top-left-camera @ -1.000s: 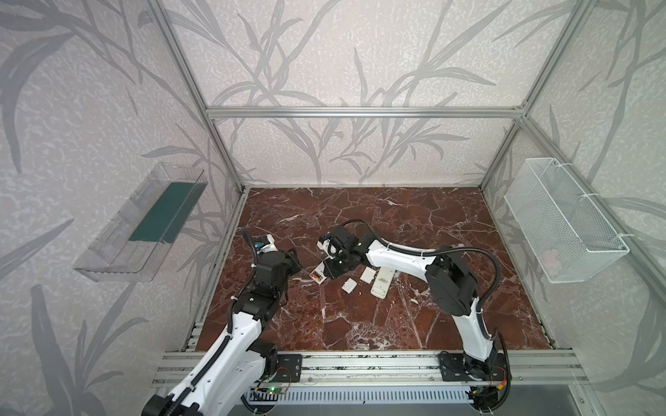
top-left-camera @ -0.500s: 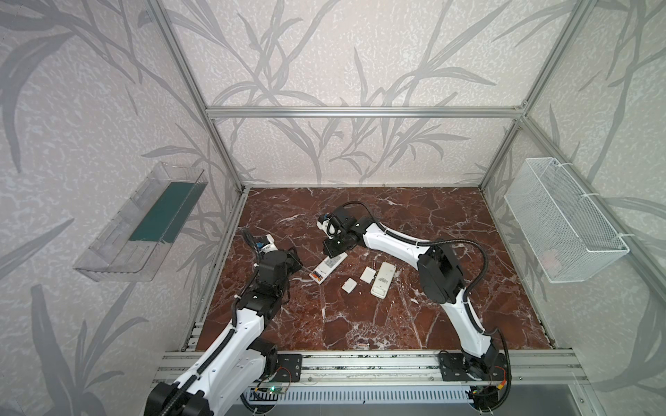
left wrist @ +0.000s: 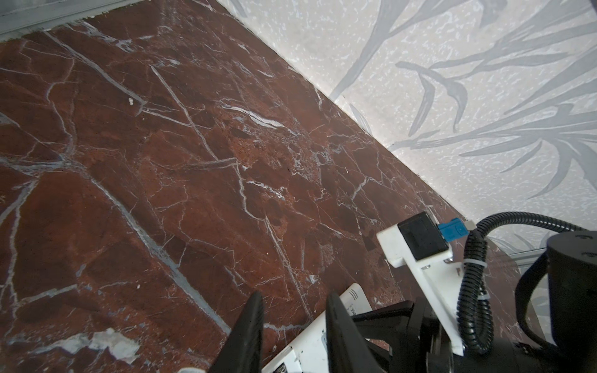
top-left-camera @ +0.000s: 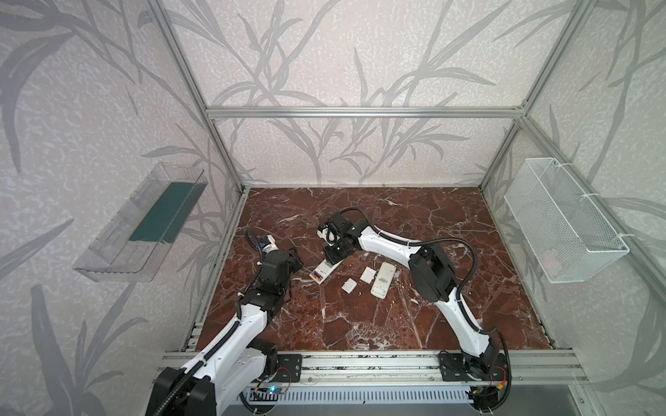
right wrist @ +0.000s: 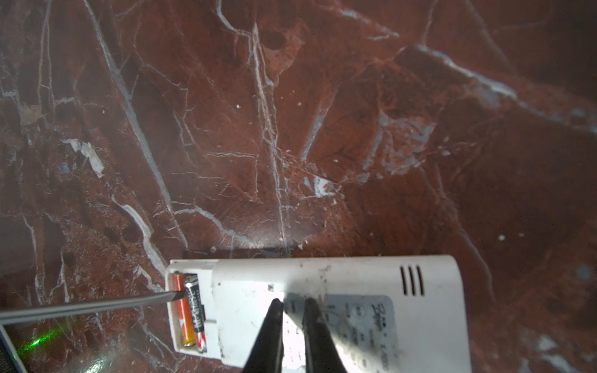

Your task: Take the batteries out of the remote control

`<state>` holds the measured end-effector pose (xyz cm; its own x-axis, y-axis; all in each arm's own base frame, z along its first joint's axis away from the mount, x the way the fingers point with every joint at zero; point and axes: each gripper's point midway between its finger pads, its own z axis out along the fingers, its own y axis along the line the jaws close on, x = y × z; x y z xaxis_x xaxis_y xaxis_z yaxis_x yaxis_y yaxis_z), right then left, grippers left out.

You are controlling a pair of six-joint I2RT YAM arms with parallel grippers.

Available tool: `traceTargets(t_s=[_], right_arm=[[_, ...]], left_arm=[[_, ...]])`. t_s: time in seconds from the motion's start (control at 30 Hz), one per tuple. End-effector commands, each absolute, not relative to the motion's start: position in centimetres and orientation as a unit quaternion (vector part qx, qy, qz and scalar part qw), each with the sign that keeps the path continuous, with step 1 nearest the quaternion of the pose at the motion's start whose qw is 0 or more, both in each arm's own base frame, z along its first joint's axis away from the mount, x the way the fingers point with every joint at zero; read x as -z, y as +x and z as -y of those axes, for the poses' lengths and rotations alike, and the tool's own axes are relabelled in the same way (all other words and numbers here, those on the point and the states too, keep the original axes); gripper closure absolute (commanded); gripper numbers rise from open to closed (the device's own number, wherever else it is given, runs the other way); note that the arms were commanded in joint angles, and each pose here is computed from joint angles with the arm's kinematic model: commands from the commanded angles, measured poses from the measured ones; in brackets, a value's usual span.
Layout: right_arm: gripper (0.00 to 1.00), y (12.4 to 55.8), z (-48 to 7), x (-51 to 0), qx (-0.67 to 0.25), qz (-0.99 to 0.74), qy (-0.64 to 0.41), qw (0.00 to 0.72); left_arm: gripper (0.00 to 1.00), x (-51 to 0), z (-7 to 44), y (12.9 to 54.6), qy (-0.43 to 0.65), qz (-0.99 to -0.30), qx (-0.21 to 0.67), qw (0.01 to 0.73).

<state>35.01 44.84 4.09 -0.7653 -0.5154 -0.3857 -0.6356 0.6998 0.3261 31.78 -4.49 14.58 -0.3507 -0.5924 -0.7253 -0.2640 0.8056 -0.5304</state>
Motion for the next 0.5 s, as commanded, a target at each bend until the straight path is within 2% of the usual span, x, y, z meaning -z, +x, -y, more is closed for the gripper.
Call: traceTargets(t_s=[0.0,0.47], right_arm=[[0.84,34.5,-44.2,-1.8,-0.203,-0.918,-0.323,0.111],[0.84,33.3,-42.9,0.6,-0.19,-0.926,-0.317,0.073]], left_arm=[[1.0,-14.2,4.0,31.1,-0.252,-0.827,0.109,0.49],[1.0,-13.9,5.8,29.8,-0.233,-0.858,-0.085,0.451]])
